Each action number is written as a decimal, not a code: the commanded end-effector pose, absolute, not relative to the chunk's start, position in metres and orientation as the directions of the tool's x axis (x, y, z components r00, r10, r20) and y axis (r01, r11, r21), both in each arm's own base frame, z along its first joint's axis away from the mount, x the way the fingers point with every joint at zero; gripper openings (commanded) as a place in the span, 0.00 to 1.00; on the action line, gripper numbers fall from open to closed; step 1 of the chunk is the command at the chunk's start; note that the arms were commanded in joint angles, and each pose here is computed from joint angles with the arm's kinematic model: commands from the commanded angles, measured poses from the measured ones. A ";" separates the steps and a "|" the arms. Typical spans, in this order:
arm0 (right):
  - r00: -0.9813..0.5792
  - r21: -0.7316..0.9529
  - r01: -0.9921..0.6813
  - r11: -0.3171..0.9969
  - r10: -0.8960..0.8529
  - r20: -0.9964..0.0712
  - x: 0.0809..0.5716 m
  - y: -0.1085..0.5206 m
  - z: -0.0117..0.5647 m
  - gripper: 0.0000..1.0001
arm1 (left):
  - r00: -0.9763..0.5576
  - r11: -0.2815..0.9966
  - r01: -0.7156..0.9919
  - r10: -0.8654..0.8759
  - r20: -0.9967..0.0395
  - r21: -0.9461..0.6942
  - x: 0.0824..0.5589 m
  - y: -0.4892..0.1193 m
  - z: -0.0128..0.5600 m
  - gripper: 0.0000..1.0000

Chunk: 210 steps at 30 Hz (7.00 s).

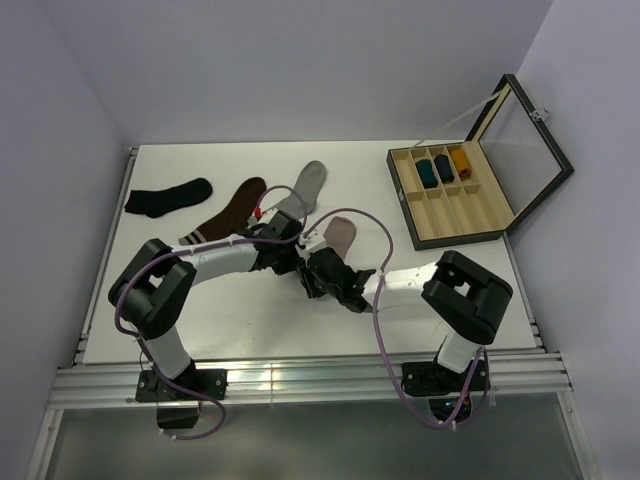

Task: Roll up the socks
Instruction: Roll the sock at the center of the board.

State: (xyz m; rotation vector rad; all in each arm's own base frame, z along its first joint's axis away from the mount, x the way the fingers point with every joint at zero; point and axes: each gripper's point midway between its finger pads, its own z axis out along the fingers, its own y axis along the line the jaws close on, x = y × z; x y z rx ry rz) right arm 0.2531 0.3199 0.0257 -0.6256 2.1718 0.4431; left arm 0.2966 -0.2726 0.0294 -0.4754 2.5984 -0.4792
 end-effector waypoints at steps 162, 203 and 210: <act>-0.650 0.130 -0.529 0.839 -0.302 -0.697 0.239 0.313 0.017 0.12 | -0.834 0.846 -0.293 -0.454 -0.313 -0.446 0.288 -0.278 0.024 0.13; -0.996 0.889 -0.005 0.458 0.072 -0.043 0.241 0.294 0.008 0.07 | -0.794 0.762 -0.279 -0.526 -0.305 -0.585 0.284 -0.280 0.031 0.53; -0.995 0.870 -0.022 0.493 0.077 -0.069 0.245 0.292 0.008 0.09 | -0.807 0.782 -0.293 -0.511 -0.296 -0.550 0.280 -0.278 0.022 0.34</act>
